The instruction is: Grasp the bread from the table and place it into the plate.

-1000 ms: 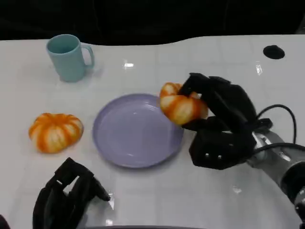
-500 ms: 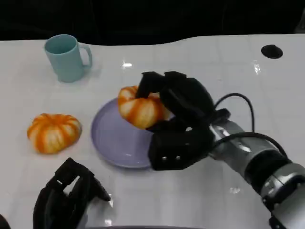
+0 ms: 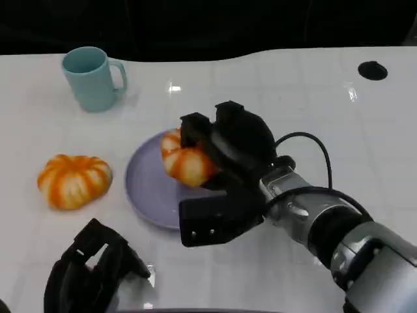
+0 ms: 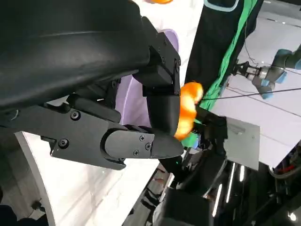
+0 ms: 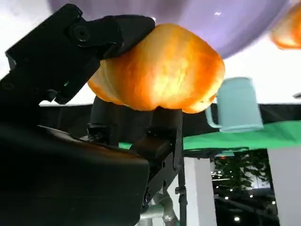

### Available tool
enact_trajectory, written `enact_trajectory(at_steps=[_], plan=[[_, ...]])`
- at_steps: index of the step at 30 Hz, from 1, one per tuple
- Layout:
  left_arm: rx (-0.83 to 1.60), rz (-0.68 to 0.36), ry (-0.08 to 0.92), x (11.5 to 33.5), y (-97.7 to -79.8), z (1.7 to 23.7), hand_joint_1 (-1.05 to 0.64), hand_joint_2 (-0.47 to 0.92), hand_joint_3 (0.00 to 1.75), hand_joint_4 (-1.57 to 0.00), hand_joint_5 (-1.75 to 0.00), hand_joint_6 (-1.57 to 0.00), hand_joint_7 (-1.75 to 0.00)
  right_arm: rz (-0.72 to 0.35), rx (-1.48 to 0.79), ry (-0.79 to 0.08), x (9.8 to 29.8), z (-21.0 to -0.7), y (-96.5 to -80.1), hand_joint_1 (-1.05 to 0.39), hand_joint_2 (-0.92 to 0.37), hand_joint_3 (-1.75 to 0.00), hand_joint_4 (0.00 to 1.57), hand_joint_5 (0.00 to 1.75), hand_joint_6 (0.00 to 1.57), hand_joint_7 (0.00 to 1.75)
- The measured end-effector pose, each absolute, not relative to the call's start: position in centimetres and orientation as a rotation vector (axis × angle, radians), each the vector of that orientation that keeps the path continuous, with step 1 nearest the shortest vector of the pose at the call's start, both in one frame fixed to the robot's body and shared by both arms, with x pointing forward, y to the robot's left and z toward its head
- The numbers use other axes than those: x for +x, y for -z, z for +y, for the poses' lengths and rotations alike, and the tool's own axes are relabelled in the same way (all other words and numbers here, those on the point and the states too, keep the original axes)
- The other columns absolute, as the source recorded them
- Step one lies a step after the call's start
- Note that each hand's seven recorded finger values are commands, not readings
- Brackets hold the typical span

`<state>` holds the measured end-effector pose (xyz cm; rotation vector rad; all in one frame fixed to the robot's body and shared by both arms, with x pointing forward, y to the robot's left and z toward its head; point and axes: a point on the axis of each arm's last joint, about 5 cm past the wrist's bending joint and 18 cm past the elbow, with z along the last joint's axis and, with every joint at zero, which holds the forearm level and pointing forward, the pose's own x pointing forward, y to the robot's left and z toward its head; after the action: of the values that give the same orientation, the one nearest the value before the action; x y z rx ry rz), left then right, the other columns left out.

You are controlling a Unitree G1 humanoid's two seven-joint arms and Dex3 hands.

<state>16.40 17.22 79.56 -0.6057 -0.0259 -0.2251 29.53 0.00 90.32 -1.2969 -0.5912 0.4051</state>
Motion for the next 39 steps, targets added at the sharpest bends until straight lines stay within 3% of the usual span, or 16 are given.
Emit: enact_trajectory(at_steps=[1, 2, 4, 5, 7, 9, 10, 11, 12, 13, 15, 16, 17, 19, 24, 39], plan=[[-0.606, -0.025, 0.225, 16.4, -79.5, 17.2, -0.56, 0.92, 0.25, -0.62, -1.75, -0.49, -1.52, -0.597, -1.317, -0.403, 29.5, 0.0, -90.3, -0.19, -0.87, -0.30, 0.85, 1.75, 0.85, 1.02], [-0.606, -0.025, 0.224, 16.3, -79.5, 17.2, -0.56, 0.92, 0.25, -0.62, -1.75, -0.49, -1.52, -0.606, -1.333, -0.401, 29.5, 0.0, -90.2, -0.18, -0.87, -0.28, 0.84, 1.75, 0.80, 1.16], [-0.605, -0.026, 0.225, 16.3, -79.6, 17.2, -0.56, 0.92, 0.25, -0.62, -1.75, -0.49, -1.51, -0.614, -1.341, -0.401, 29.5, 0.0, -90.2, -0.17, -0.88, -0.24, 0.83, 1.75, 0.79, 1.12], [-0.605, -0.028, 0.225, 16.4, -79.6, 17.2, -0.56, 0.92, 0.25, -0.62, -1.75, -0.49, -1.51, -0.615, -1.340, -0.401, 29.5, 0.0, -90.2, -0.23, -0.90, -0.15, 0.82, 1.75, 0.86, 0.79], [-0.605, -0.030, 0.226, 16.4, -79.6, 17.3, -0.56, 0.92, 0.25, -0.62, -1.75, -0.49, -1.51, -0.613, -1.315, -0.407, 29.5, 0.0, -90.2, -0.26, -0.92, -0.09, 0.77, 1.75, 0.97, 0.43], [-0.608, -0.030, 0.227, 16.4, -79.6, 17.3, -0.55, 0.92, 0.25, -0.62, -1.75, -0.49, -1.51, -0.612, -1.283, -0.415, 29.4, 0.1, -90.2, -0.31, -0.92, -0.11, 0.66, 1.49, 0.94, 0.20], [-0.611, -0.029, 0.227, 16.4, -79.6, 17.2, -0.55, 0.92, 0.25, -0.62, -1.75, -0.49, -1.51, -0.603, -1.267, -0.422, 29.4, 0.1, -90.3, -0.35, -0.92, -0.13, 0.62, 1.12, 0.86, 0.11], [-0.615, -0.028, 0.226, 16.4, -79.6, 17.2, -0.55, 0.92, 0.25, -0.62, -1.75, -0.49, -1.51, -0.584, -1.265, -0.439, 29.4, 0.1, -90.3, -0.40, -0.92, -0.16, 0.63, 0.64, 0.74, 0.05], [-0.617, -0.029, 0.225, 16.4, -79.6, 17.3, -0.54, 0.92, 0.25, -0.62, -1.75, -0.49, -1.51, -0.562, -1.269, -0.459, 29.5, 0.1, -90.4, -0.43, -0.92, -0.18, 0.64, 0.41, 0.67, 0.03], [-0.619, -0.029, 0.224, 16.4, -79.6, 17.3, -0.54, 0.92, 0.25, -0.62, -1.75, -0.49, -1.51, -0.536, -1.272, -0.480, 29.5, 0.1, -90.4, -0.45, -0.92, -0.18, 0.65, 0.29, 0.64, 0.02], [-0.624, -0.030, 0.222, 16.4, -79.6, 17.3, -0.54, 0.92, 0.25, -0.62, -1.75, -0.50, -1.51, -0.508, -1.283, -0.513, 29.5, 0.0, -90.4, -0.57, -0.92, -0.27, 0.50, 0.11, 0.47, 0.00], [-0.625, -0.031, 0.221, 16.4, -79.6, 17.3, -0.54, 0.92, 0.25, -0.62, -1.75, -0.50, -1.51, -0.498, -1.289, -0.527, 29.5, 0.0, -90.4, -0.59, -0.92, -0.29, 0.48, 0.08, 0.45, 0.00], [-0.625, -0.031, 0.221, 16.4, -79.6, 17.2, -0.55, 0.92, 0.25, -0.62, -1.75, -0.50, -1.51, -0.487, -1.294, -0.541, 29.5, 0.0, -90.4, -0.67, -0.92, -0.32, 0.34, 0.03, 0.36, 0.00], [-0.625, -0.031, 0.222, 16.4, -79.6, 17.2, -0.55, 0.92, 0.25, -0.63, -1.75, -0.50, -1.51, -0.472, -1.304, -0.560, 29.5, 0.0, -90.4, -0.74, -0.92, -0.36, 0.21, 0.01, 0.27, 0.00], [-0.625, -0.031, 0.222, 16.4, -79.6, 17.2, -0.54, 0.92, 0.26, -0.62, -1.75, -0.50, -1.50, -0.460, -1.317, -0.582, 29.6, 0.0, -90.5, -0.82, -0.92, -0.42, 0.09, 0.00, 0.15, 0.00], [-0.625, -0.031, 0.228, 16.4, -79.6, 17.1, -0.55, 0.92, 0.26, -0.62, -1.75, -0.52, -1.48, -0.395, -1.214, -0.660, 30.5, -1.3, -91.6, -0.92, -0.92, -0.49, 0.04, 0.01, 0.07, 0.00]])
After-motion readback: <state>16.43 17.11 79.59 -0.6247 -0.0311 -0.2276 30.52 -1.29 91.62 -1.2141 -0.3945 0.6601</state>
